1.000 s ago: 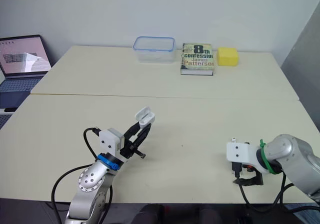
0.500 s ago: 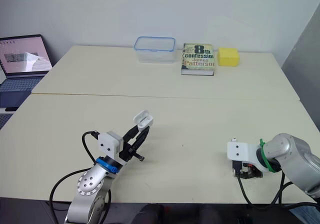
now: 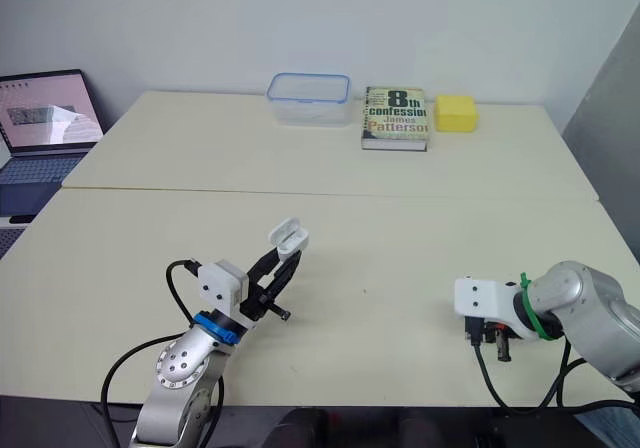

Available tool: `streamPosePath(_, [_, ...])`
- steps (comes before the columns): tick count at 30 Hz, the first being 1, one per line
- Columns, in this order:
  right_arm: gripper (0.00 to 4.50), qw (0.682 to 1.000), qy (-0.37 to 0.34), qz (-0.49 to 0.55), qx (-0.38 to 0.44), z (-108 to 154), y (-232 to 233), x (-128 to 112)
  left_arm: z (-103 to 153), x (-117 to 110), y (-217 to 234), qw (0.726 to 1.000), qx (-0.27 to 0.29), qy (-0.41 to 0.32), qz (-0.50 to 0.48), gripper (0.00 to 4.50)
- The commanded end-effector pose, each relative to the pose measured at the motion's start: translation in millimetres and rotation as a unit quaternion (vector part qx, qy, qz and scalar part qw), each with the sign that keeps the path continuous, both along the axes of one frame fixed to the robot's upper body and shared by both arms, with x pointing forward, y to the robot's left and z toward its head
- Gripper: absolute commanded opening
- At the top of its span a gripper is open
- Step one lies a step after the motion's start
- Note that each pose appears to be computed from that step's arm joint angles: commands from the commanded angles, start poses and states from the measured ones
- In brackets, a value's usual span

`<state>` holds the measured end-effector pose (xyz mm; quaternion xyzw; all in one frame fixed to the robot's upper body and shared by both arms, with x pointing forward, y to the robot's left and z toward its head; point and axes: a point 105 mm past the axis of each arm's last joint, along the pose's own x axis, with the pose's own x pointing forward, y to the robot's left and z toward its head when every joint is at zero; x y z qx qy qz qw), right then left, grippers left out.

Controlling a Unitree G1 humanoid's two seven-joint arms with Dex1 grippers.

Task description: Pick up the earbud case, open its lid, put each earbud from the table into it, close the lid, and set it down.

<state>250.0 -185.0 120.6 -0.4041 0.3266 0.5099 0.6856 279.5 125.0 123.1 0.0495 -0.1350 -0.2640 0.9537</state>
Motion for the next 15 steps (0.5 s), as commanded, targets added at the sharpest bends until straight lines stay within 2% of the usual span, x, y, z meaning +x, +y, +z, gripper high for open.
streamPosePath(1, [0.42,0.993,-0.049,0.025,0.109,47.1,28.5,8.7,17.8,0.9,-4.8,0.999,-0.013,-0.032,-0.012,0.74])
streamPosePath(4, [0.42,0.966,-0.077,0.019,0.244,80.3,58.2,18.5,25.2,3.7,-10.2,0.999,-0.025,-0.041,-0.024,0.74])
streamPosePath(6, [0.42,0.949,-0.085,0.014,0.304,93.4,70.8,20.8,27.5,5.7,-12.7,0.998,-0.028,-0.044,-0.027,0.74])
streamPosePath(10, [0.42,0.872,-0.146,0.021,0.467,127.6,105.0,25.8,30.7,10.3,-17.2,0.998,-0.035,-0.05,-0.029,0.74])
streamPosePath(15, [0.42,0.818,-0.124,-0.012,0.561,129.6,141.5,35.9,32.1,13.4,-24.1,0.997,-0.042,-0.053,-0.034,0.74])
